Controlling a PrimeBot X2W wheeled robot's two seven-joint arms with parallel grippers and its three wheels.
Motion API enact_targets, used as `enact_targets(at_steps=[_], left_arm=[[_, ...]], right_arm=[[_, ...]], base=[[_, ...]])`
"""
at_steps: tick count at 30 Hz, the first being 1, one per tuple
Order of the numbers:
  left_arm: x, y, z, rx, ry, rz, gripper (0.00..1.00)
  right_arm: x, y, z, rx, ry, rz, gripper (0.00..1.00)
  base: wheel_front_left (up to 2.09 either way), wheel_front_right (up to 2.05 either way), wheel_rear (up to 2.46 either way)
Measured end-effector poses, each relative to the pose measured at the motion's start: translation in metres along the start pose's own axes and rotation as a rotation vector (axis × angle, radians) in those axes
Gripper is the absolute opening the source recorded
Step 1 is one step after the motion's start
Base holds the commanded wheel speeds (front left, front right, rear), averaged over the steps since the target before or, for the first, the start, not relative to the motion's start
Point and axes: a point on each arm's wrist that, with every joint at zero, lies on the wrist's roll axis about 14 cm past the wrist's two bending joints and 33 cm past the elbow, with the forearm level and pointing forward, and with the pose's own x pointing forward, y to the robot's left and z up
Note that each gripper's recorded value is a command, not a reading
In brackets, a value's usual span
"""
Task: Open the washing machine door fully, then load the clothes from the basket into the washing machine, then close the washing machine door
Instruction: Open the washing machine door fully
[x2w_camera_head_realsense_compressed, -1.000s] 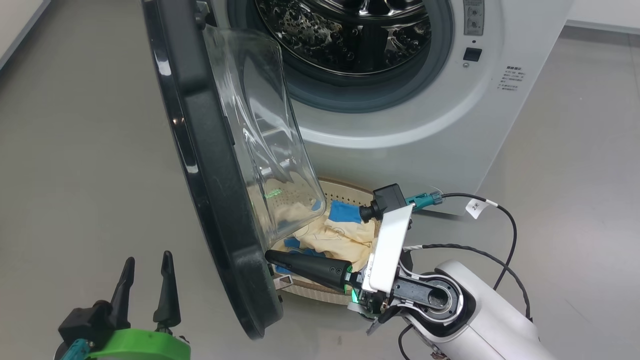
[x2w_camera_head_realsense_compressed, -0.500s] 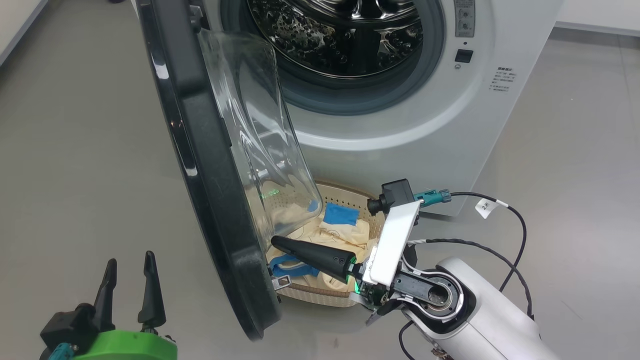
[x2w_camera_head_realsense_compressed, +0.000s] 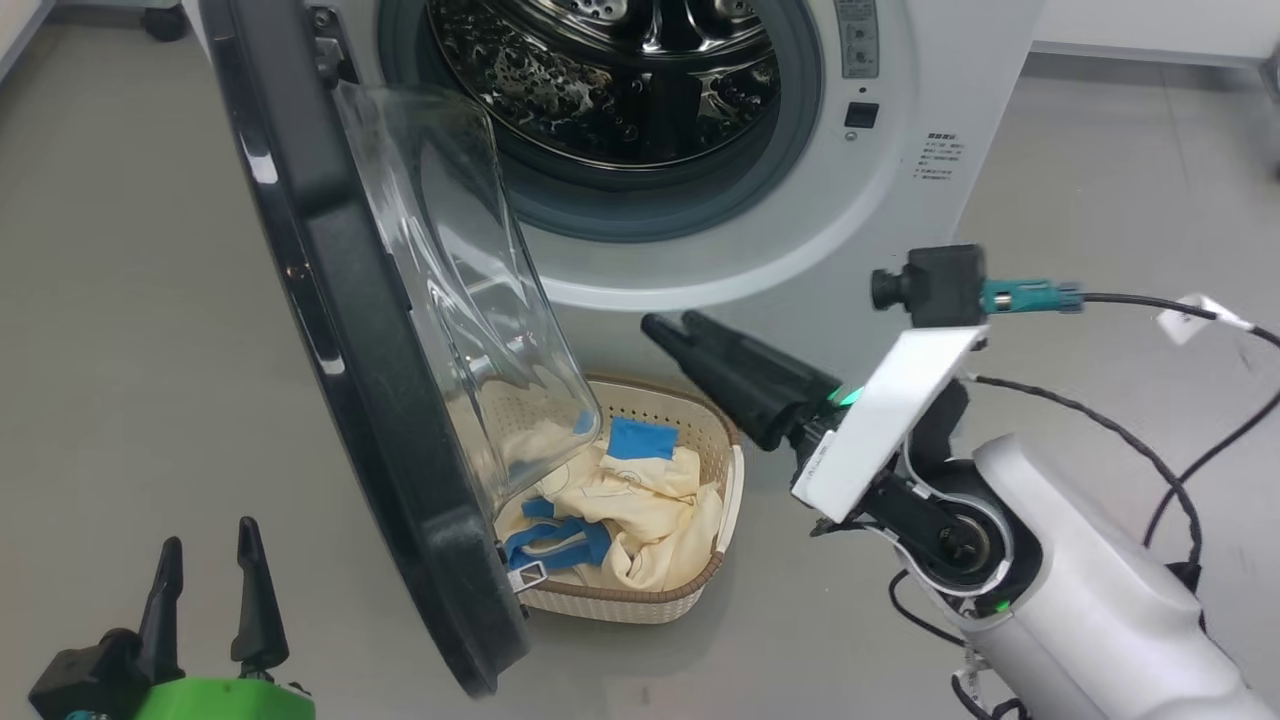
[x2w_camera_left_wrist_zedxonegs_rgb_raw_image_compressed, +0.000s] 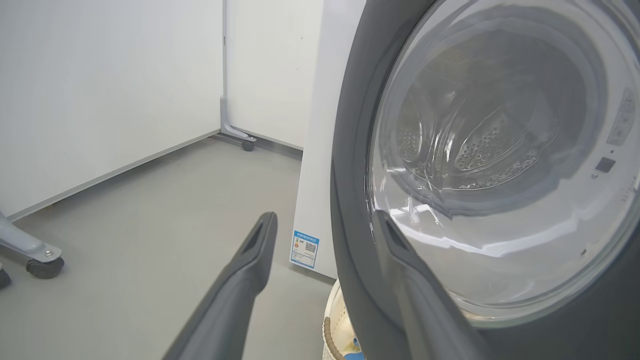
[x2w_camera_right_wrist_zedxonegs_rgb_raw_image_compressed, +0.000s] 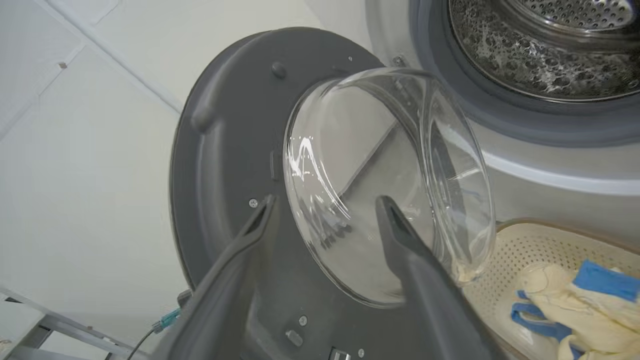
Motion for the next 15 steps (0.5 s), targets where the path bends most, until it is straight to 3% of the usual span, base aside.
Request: enact_targets(at_steps=[8,15], left_arm=[[0.007,-0.005,0.001,0.008,-0.005,-0.017,1.0],[0.007,-0.009,-0.005,0.019,0.011,-0.031,1.0]], right_arm=[[-0.039,-0.027,0.034,-0.369,-0.143,-0.135,1.0],[-0.087,-0.061,0.056,-0.522,-0.284,-0.283,1.0]], base=[[0.0,0.0,0.0],[0.0,0.0,0.0]])
